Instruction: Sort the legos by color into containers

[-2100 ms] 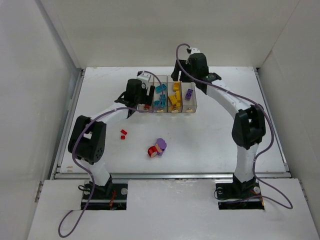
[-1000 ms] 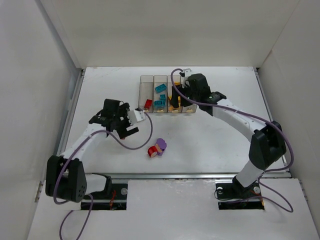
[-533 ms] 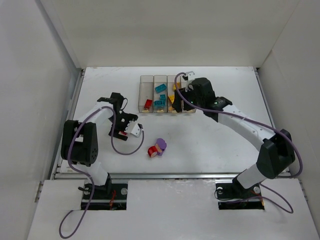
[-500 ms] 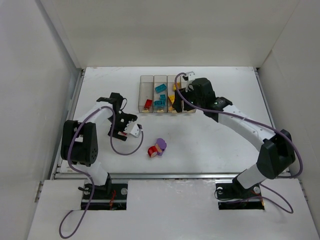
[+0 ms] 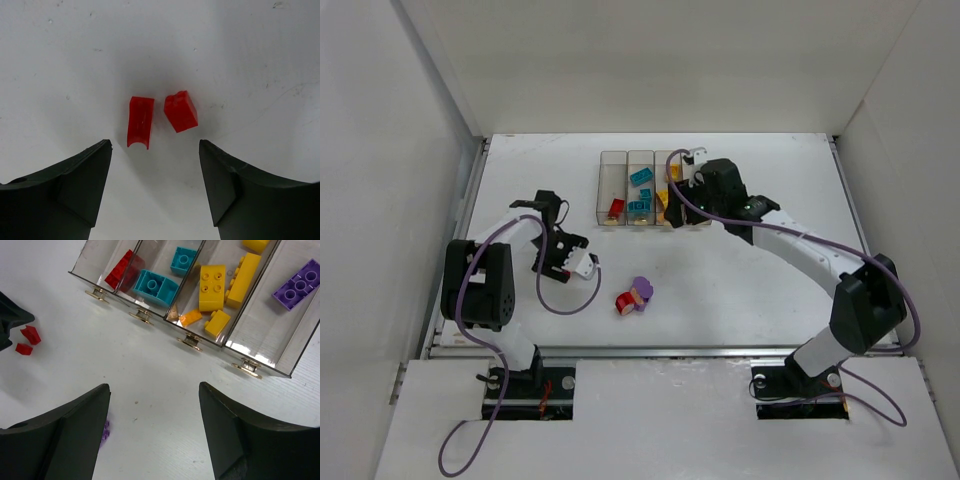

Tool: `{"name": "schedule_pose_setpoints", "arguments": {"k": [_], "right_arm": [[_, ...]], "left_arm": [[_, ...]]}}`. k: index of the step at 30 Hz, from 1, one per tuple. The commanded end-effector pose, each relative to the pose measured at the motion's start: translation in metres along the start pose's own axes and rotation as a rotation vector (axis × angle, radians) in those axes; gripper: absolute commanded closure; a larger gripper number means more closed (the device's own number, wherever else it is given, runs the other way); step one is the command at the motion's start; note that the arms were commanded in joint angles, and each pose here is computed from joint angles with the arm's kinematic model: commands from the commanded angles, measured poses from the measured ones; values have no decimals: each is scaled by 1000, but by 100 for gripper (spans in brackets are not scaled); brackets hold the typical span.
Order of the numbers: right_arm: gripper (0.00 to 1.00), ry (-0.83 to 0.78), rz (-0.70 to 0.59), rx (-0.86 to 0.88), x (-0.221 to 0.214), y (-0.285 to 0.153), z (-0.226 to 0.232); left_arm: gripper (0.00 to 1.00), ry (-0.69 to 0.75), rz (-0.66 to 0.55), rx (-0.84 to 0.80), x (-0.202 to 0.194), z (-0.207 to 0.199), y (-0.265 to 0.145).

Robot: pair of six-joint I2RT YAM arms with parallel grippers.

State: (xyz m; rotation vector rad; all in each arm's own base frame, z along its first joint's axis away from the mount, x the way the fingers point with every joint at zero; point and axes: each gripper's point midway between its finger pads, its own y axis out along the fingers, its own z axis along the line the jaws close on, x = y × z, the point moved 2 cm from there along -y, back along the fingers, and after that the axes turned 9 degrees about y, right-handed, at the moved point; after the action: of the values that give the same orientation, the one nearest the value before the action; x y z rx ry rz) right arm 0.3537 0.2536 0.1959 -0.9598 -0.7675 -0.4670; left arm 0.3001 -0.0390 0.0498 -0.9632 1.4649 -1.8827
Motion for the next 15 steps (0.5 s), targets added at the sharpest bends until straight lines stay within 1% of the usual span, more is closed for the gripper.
{"name": "schedule_pose_setpoints", "arguments": {"k": [1,3,6,7,10,12,14,15], "right_arm": [[23,-21,-60,52,20,0,14],[23,-21,-60,52,21,3,15],[23,-20,-51,48,19,2,14],[23,-20,-51,48,19,2,14],[23,-20,-42,45,17,2,13],[23,-19,-49,28,18,2,10],[23,-18,-39,24,16,2,9],[23,-18,-39,24,16,2,9]], "left_arm": [[33,255,-34,32,7,9,4],[34,252,-63,38,10,10,8],[39,255,-65,52,7,16,12],[43,258,-57,63,6,19,12],[47,270,-62,56,6,19,15],[53,282,-75,39,10,15,18],[55,279,-73,25,10,11,20],[58,279,-74,25,10,11,20]]}}
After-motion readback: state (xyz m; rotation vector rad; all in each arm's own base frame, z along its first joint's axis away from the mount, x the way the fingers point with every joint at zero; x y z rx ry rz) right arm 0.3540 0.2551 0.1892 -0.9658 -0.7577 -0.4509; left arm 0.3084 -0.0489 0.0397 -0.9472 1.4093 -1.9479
